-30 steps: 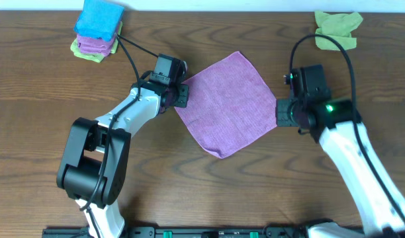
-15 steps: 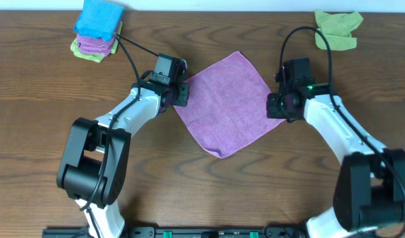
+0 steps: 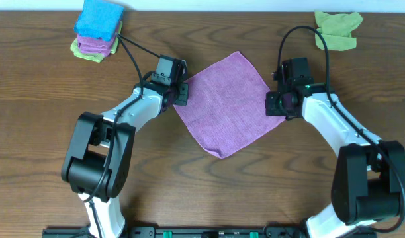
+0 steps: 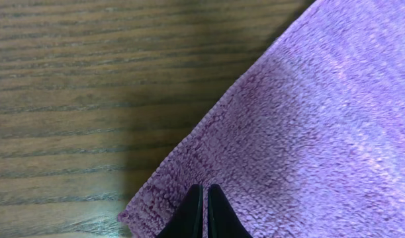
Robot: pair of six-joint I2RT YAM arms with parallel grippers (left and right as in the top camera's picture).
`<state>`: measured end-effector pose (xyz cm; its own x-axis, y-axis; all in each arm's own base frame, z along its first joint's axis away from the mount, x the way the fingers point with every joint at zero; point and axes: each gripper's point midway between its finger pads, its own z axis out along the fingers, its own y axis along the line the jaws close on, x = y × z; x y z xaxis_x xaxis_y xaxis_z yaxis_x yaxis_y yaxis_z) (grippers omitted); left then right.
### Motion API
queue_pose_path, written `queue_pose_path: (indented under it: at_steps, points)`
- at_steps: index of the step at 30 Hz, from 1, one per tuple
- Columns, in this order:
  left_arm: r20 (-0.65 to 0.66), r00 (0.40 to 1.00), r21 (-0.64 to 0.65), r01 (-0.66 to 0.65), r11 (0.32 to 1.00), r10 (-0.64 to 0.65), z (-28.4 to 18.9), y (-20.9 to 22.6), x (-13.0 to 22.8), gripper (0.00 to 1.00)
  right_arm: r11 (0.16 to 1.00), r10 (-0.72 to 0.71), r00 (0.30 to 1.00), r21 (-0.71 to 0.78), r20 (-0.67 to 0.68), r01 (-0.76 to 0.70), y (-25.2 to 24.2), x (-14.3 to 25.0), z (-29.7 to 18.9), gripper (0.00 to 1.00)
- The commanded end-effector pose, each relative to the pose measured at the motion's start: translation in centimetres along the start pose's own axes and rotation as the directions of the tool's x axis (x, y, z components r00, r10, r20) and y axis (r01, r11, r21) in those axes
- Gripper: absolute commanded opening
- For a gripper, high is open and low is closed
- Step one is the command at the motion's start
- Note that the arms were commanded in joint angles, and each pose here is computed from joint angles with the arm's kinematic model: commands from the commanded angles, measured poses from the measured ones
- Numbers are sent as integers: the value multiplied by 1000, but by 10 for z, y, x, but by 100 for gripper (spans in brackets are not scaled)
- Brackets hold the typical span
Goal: Fold the cloth
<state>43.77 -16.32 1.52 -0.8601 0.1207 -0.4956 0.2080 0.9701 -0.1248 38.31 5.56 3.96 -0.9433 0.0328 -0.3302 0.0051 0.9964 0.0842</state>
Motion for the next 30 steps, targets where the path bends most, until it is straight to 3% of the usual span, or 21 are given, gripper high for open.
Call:
queue_pose_path:
  at_steps: [1,18,30]
  points:
    - [11,1000,-22,14,1000,-14,6,4,-6,6,1000,12,1000,1,7,-12,-9,-3,1,1]
    - [7,1000,-27,14,1000,-14,12,6,-4,6,999,38,991,0,-127,-38,-17,25,39,1]
    - [40,999,-50,30,998,-28,11,17,-12,6,998,13,959,-58,-284,-31,4,64,33,1]
